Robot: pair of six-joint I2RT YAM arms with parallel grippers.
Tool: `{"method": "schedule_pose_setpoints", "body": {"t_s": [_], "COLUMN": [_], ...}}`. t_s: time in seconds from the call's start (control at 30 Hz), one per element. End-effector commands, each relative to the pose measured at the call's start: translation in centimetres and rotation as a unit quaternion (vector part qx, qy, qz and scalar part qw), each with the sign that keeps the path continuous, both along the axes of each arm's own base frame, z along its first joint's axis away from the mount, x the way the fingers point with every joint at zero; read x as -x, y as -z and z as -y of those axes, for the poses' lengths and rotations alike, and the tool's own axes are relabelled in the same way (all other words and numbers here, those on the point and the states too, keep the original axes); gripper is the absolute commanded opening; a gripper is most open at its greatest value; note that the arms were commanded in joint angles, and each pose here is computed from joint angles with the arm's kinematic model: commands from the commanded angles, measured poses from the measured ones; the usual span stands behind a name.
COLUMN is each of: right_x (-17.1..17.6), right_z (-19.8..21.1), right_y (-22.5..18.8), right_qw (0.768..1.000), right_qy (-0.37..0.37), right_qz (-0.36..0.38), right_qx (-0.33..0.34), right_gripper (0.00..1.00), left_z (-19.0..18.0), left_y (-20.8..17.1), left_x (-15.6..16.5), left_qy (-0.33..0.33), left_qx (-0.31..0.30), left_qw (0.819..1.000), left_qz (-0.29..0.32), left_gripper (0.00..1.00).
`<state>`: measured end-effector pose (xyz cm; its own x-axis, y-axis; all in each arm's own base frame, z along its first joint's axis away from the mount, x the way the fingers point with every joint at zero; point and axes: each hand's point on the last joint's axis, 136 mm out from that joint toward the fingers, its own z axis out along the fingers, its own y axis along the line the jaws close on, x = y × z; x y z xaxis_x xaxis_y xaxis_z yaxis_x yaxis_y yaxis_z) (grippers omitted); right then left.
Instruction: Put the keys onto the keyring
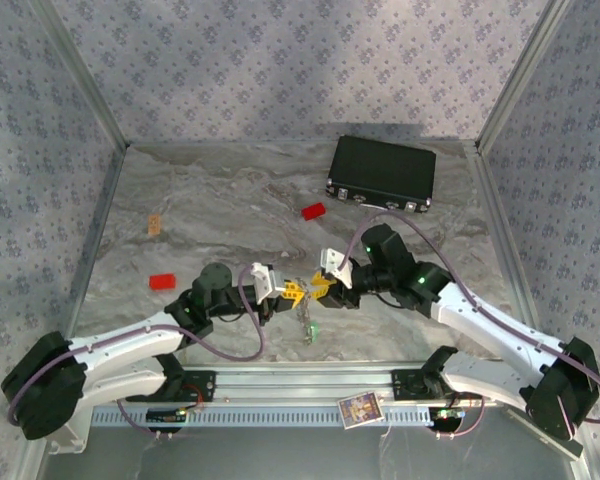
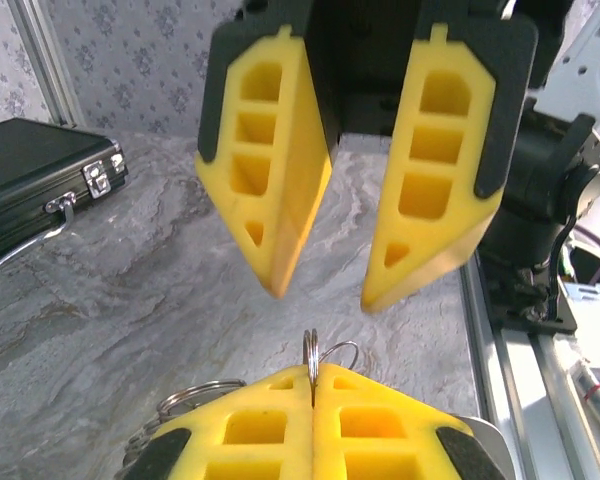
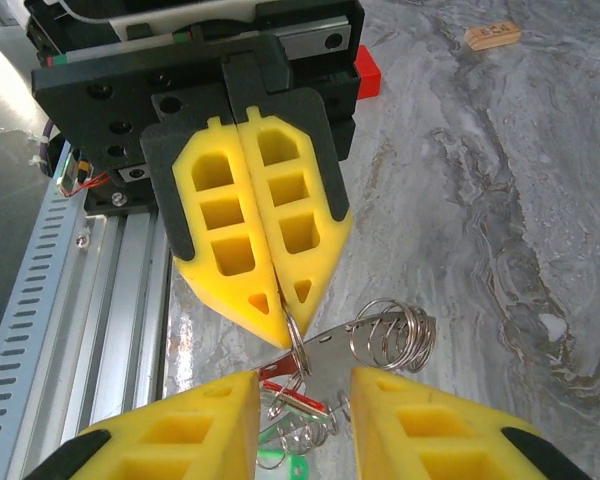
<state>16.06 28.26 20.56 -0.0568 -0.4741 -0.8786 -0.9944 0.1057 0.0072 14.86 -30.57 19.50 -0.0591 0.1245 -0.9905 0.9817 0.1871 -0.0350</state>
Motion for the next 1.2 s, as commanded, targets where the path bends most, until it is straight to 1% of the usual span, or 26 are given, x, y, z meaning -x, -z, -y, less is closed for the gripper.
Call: {"method": "schedule_pose_setpoints", "body": {"t_s": [0.0,0.23,0.4,0.5,0.57,0.67,0.7,0.77,0.83,1.03,1.1,1.17], "right_x": [0.1,-0.1,0.0,0.1,0.2,0.3,0.4,0.5,0.6,0.9,1.0,1.0], "right_z": [-0.4,-0.7,-0.9,-0.9,-0.9,-0.8,-0.7,-0.6,-0.5,-0.4,-0.4,-0.5], "right_y": [-0.5,0.1,-0.5,-0.8,-0.9,-1.0,-1.0,-1.1,-1.0,-0.1,0.2,0.3], "right_qw": [1.000,1.000,0.999,0.999,0.999,0.999,0.999,0.999,1.000,0.996,0.994,0.992], "right_qy": [-0.003,-0.001,-0.006,-0.009,-0.010,-0.015,-0.018,-0.025,-0.030,-0.051,-0.057,-0.062], "right_qz": [-0.012,-0.019,-0.016,-0.015,-0.014,-0.012,-0.012,-0.007,-0.004,0.003,0.008,0.016], "right_qx": [-0.023,-0.021,-0.039,-0.043,-0.042,-0.036,-0.031,-0.019,0.000,0.069,0.091,0.106], "right_gripper": [0.31,0.31,0.27,0.21,0.16,0.04,0.00,0.00,0.00,0.00,0.00,0.00], "left_z": [0.4,0.5,0.7,0.7,0.7,0.8,0.8,0.8,0.7,0.5,0.6,0.6], "left_y": [-3.9,-4.0,-3.9,-3.8,-3.8,-3.7,-3.5,-3.2,-2.6,-1.9,-1.9,-1.7], "left_x": [0.2,0.7,1.0,1.0,1.1,1.0,0.9,0.7,0.3,-0.2,-0.2,-0.3], "left_qy": [0.011,0.027,0.039,0.040,0.042,0.039,0.038,0.032,0.025,0.016,0.017,0.017], "left_qx": [0.073,0.074,0.073,0.072,0.072,0.067,0.060,0.041,0.013,-0.050,-0.059,-0.067], "left_qw": [0.997,0.996,0.996,0.996,0.996,0.996,0.997,0.998,0.999,0.998,0.998,0.997], "left_qz": [0.027,0.031,0.032,0.032,0.033,0.032,0.030,0.030,0.030,0.031,0.029,0.026], "left_gripper": [0.00,0.00,0.00,0.00,0.00,0.00,0.03,0.13,0.17,0.19,0.19,0.16]}}
